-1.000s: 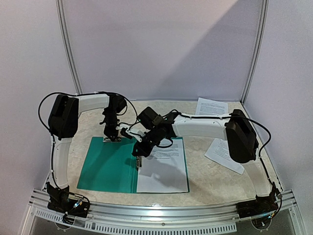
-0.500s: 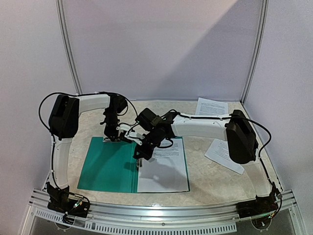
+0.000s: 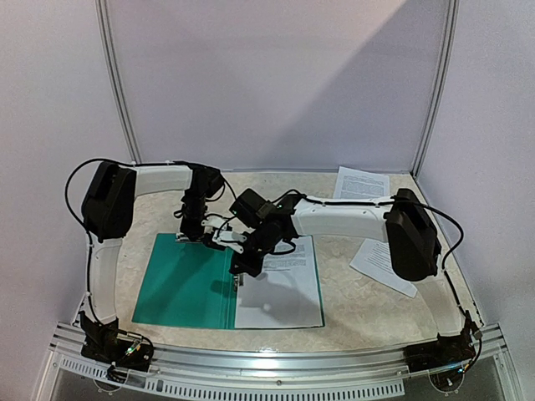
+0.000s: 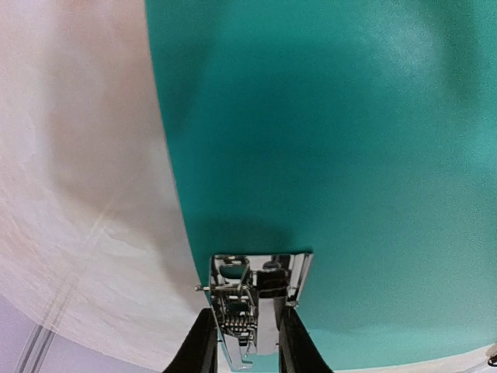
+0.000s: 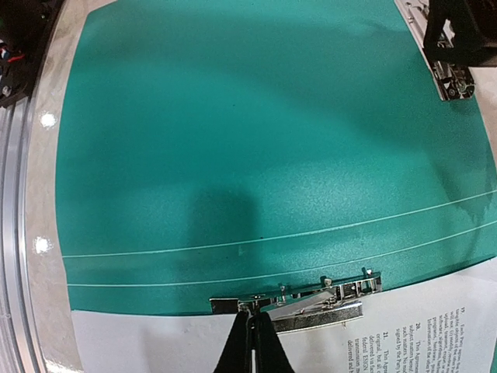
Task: Put the files into the folder
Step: Clamp the file at the center of the board.
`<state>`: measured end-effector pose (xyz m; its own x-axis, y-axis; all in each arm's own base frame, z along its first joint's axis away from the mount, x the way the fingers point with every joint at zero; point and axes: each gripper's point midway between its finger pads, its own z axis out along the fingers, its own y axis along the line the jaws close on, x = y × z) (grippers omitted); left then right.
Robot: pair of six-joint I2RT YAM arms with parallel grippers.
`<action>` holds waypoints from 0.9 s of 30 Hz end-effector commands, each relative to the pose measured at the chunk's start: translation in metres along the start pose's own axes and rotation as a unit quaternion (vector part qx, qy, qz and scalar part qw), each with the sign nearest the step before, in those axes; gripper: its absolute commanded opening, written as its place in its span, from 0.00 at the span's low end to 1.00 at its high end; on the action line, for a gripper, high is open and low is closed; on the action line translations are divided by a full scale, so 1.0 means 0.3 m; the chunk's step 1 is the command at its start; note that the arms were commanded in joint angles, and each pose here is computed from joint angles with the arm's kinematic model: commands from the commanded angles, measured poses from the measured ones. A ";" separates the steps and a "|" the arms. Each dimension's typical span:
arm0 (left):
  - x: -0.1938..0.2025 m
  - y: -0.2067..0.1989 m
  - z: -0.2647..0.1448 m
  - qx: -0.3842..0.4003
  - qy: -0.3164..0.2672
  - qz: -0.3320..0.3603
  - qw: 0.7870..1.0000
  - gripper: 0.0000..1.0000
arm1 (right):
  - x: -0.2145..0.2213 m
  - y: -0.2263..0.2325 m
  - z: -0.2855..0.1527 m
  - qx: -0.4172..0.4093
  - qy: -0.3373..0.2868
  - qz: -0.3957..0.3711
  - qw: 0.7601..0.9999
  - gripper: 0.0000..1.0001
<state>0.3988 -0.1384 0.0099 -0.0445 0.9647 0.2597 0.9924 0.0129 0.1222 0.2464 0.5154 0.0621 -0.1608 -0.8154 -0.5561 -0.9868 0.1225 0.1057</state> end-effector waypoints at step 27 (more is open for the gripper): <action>0.025 -0.079 0.125 0.036 0.061 0.039 0.997 0.06 | 0.375 -0.055 0.069 0.081 0.169 0.016 0.982 0.00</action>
<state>0.3991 -0.1379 0.0108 -0.0504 0.9553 0.2913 0.9899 0.0091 0.1415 0.2385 0.5036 0.0457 -0.1220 -0.8407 -0.5275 -0.9915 0.1275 0.0261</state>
